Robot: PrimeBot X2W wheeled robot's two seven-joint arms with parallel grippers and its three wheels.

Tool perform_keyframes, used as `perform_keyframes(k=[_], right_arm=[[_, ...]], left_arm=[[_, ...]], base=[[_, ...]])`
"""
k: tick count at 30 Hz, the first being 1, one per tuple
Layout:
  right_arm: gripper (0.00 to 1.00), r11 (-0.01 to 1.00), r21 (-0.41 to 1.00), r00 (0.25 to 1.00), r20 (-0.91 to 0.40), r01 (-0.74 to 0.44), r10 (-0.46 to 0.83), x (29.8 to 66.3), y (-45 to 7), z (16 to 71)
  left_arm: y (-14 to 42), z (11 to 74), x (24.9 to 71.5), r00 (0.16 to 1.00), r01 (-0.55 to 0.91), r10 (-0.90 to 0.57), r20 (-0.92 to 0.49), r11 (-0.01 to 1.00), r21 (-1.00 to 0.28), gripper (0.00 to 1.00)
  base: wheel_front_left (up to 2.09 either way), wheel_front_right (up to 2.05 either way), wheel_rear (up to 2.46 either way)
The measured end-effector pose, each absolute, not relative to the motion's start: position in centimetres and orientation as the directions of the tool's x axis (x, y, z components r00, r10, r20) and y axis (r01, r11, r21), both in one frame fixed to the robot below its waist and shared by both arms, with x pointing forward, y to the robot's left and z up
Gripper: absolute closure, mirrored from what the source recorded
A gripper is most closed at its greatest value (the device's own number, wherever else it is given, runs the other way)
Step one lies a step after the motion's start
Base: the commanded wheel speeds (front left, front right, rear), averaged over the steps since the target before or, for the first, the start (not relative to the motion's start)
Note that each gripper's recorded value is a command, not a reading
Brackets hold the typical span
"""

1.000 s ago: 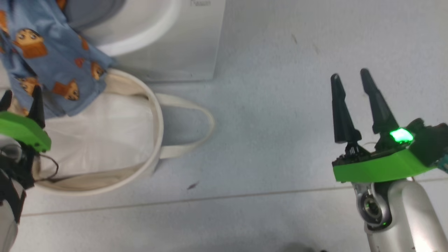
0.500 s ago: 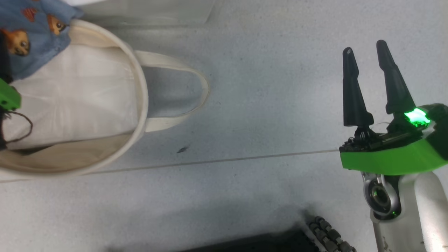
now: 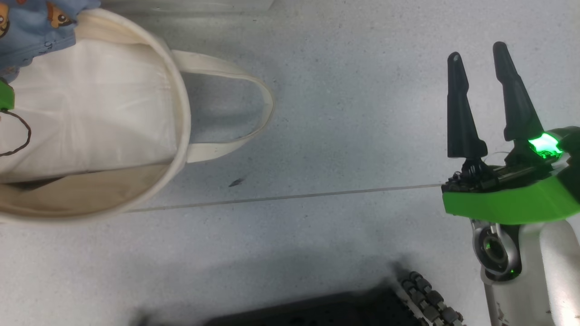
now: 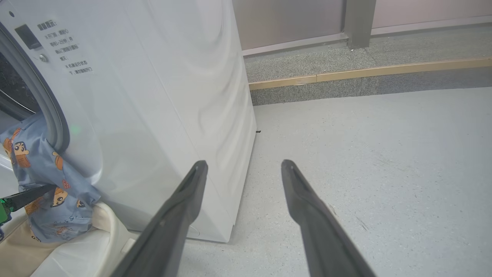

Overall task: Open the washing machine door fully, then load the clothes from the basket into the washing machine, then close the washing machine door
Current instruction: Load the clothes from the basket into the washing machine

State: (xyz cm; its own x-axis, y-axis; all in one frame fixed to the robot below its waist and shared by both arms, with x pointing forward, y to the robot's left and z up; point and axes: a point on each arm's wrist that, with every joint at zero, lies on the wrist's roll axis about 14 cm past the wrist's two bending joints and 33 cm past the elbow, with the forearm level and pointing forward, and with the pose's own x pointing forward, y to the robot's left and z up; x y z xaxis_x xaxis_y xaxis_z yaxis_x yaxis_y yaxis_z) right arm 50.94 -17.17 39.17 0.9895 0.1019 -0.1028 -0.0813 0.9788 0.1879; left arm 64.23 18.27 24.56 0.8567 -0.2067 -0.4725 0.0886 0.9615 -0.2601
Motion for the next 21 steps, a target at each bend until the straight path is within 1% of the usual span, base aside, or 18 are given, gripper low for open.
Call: perform_keyframes(k=[8,16,21], right_arm=[[0.00,0.979,0.182,0.992,-0.075,-0.090,0.105,51.0,-17.0,40.5],[0.00,0.978,0.182,0.992,-0.048,-0.105,0.115,51.0,-16.6,41.9],[0.00,0.976,0.187,0.992,-0.037,-0.112,0.121,50.7,-16.3,42.8]], left_arm=[[17.9,28.7,65.4,0.890,0.156,-0.247,-0.382,0.955,-0.254,1.00],[18.2,31.7,64.5,0.910,0.192,-0.262,-0.321,0.953,-0.234,1.00],[18.5,35.0,64.2,0.927,0.233,-0.276,-0.253,0.954,-0.186,1.00]], base=[[0.00,0.00,0.00],[0.00,0.00,0.00],[0.00,0.00,0.00]])
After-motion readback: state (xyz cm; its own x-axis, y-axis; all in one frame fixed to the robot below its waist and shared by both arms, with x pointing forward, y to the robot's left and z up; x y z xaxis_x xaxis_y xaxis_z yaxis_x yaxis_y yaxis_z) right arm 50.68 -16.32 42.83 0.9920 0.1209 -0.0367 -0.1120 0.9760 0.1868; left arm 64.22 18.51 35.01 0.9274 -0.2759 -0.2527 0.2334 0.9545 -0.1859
